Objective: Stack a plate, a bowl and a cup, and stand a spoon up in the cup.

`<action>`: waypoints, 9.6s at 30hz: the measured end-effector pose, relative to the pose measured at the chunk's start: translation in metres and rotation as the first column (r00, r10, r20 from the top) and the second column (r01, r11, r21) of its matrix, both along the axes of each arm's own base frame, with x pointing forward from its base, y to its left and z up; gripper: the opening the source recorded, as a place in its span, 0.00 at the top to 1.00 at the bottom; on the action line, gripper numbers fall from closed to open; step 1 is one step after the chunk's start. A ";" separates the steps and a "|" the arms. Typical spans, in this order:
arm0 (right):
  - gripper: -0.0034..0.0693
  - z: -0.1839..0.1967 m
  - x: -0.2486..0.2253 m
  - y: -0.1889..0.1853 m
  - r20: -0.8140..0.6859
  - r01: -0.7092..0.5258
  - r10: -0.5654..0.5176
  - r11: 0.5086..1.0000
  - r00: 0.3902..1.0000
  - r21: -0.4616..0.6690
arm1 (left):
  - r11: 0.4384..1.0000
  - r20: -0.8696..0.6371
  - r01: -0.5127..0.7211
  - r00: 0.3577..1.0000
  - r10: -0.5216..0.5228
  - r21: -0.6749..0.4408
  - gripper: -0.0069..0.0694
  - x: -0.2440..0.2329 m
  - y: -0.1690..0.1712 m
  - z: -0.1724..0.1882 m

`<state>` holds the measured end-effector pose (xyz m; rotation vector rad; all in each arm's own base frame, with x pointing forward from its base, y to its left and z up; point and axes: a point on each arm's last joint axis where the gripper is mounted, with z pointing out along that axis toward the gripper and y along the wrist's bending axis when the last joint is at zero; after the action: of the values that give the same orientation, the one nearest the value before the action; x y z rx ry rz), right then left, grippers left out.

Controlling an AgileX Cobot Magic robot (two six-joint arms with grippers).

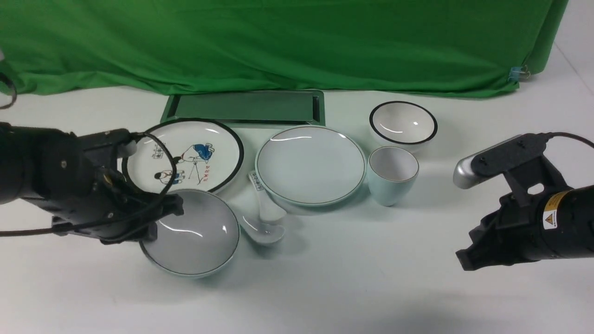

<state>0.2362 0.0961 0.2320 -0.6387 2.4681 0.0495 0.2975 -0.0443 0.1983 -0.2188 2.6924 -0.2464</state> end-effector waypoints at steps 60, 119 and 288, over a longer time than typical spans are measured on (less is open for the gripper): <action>0.84 -0.012 0.162 0.061 -0.148 -0.063 0.047 0.992 0.988 -0.108 | 0.827 0.313 0.520 0.765 -0.563 0.213 0.88 -0.023 -0.054 0.227; 0.31 -0.039 0.127 0.286 -0.116 -0.581 0.577 0.814 0.809 -0.002 | 0.910 0.538 0.330 0.733 -0.415 0.252 0.95 -0.157 -0.003 0.071; 0.93 -0.050 -0.182 -0.095 0.629 0.218 -0.331 0.943 0.703 0.253 | 0.912 0.868 0.112 0.281 -0.410 0.395 0.95 -0.237 0.026 0.104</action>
<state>0.0544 0.0010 0.1820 -0.1509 1.7988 -0.0867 0.0602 -0.0183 0.3019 0.3904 1.4744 -0.0557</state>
